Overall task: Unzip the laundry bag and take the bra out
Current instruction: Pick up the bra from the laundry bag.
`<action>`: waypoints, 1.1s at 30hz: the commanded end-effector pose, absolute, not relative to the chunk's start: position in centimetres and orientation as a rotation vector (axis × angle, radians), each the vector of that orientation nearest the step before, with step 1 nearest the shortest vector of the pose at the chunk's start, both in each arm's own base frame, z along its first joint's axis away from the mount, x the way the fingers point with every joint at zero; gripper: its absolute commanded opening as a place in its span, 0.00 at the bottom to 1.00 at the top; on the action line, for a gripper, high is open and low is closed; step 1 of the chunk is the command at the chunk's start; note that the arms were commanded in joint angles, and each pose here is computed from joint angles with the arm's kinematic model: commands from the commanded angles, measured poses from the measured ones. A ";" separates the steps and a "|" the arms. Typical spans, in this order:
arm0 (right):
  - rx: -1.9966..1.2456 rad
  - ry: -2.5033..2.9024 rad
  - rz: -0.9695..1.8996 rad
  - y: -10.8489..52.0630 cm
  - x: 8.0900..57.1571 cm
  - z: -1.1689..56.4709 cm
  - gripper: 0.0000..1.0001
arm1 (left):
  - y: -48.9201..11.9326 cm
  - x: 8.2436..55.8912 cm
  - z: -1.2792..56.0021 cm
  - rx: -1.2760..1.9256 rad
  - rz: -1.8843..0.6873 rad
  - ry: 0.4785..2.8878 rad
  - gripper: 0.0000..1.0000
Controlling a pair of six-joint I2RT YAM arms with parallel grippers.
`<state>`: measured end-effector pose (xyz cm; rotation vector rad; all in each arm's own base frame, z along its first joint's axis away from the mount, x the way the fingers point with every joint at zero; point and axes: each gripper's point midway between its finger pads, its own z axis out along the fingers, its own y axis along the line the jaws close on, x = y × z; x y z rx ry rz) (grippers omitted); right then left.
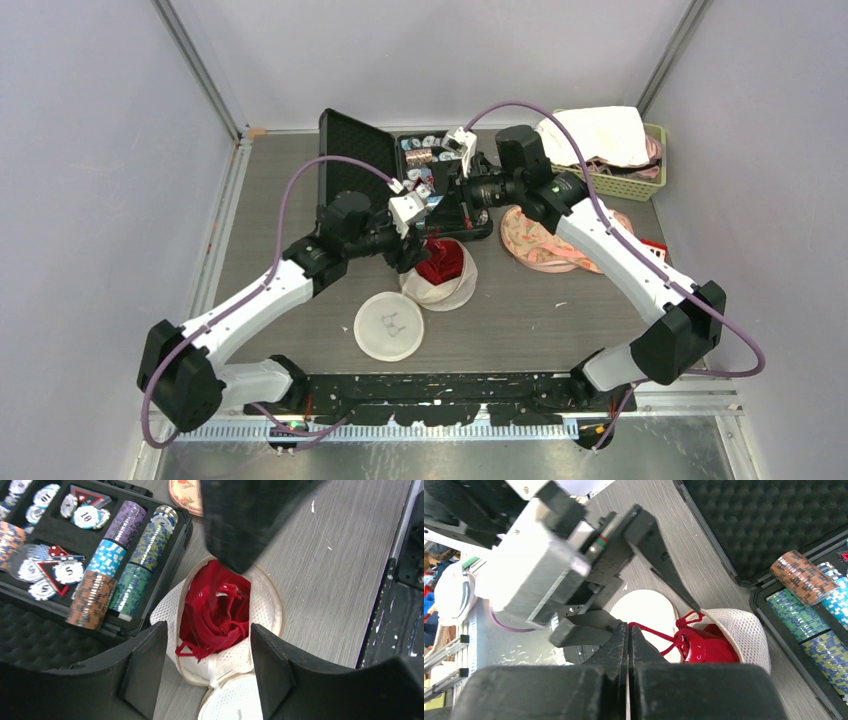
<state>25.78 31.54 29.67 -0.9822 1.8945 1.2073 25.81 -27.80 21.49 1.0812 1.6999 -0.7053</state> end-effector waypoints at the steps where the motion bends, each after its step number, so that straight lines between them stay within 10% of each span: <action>1: -0.987 1.776 1.220 31.4 24.8 32.7 0.01 | -29.9 27.7 23.8 0.986 -0.772 1.596 0.61; 12: -0.876 1.821 1.206 30.2 25.9 32.5 0.02 | -31.1 28.9 20.2 1.081 -0.736 1.552 0.14; 15: -0.819 1.877 1.184 29.0 26.8 31.8 0.20 | -31.3 28.0 21.1 1.127 -0.765 1.502 0.00; 21: -0.699 2.027 1.125 26.3 28.6 27.7 0.59 | -30.7 26.9 24.1 1.196 -0.721 1.392 0.00; 33: -0.711 2.265 1.020 25.2 30.3 18.3 0.53 | -29.9 22.2 25.4 1.528 -0.586 1.046 0.00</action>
